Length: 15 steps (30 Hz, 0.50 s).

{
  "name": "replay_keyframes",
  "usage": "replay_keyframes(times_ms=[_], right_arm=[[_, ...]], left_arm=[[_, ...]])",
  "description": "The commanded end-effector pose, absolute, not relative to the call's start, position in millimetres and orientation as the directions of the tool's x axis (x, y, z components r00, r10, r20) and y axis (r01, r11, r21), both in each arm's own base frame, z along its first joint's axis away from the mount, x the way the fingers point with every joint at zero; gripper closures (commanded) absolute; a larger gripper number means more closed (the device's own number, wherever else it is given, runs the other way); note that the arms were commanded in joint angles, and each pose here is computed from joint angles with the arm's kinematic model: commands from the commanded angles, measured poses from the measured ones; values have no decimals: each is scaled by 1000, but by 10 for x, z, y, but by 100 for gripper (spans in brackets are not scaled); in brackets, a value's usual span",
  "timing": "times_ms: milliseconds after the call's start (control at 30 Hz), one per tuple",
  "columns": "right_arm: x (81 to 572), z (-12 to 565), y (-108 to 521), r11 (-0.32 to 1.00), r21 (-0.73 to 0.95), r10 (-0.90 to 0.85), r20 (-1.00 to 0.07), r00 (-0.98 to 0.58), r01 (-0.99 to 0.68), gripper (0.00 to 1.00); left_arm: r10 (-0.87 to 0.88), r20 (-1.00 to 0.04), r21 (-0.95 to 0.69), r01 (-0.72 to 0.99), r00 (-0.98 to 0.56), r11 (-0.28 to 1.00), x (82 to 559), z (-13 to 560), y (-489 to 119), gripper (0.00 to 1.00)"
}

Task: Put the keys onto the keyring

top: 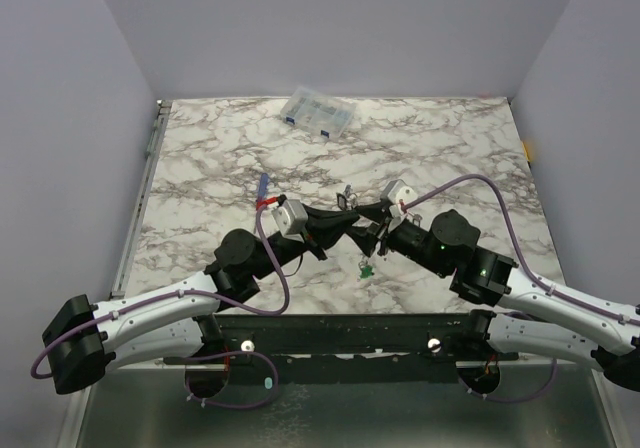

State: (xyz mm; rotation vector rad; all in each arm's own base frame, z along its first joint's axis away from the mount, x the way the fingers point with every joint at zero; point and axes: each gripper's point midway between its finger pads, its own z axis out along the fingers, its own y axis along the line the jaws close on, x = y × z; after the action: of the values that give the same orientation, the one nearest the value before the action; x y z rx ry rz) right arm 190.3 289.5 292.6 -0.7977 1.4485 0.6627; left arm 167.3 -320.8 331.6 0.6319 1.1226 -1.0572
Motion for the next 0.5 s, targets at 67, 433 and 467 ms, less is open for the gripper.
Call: replay_keyframes(times_ms=[67, 433, 467], right_arm=[[1930, 2996, 2849, 613, -81, -58, -997, 58, -786, 51], [1925, 2991, 2853, 596, -147, -64, -989, 136, -789, 44], [1921, 3008, 2852, 595, -151, -57, -988, 147, -790, 45]], left_arm=[[-439, -895, -90, 927, 86, 365, 1577, 3568, -3188, 100], [-451, -890, -95, 937, 71, 336, 1516, 3588, -3211, 100], [-452, -889, -95, 938, 71, 333, 1508, 3593, -3211, 100]])
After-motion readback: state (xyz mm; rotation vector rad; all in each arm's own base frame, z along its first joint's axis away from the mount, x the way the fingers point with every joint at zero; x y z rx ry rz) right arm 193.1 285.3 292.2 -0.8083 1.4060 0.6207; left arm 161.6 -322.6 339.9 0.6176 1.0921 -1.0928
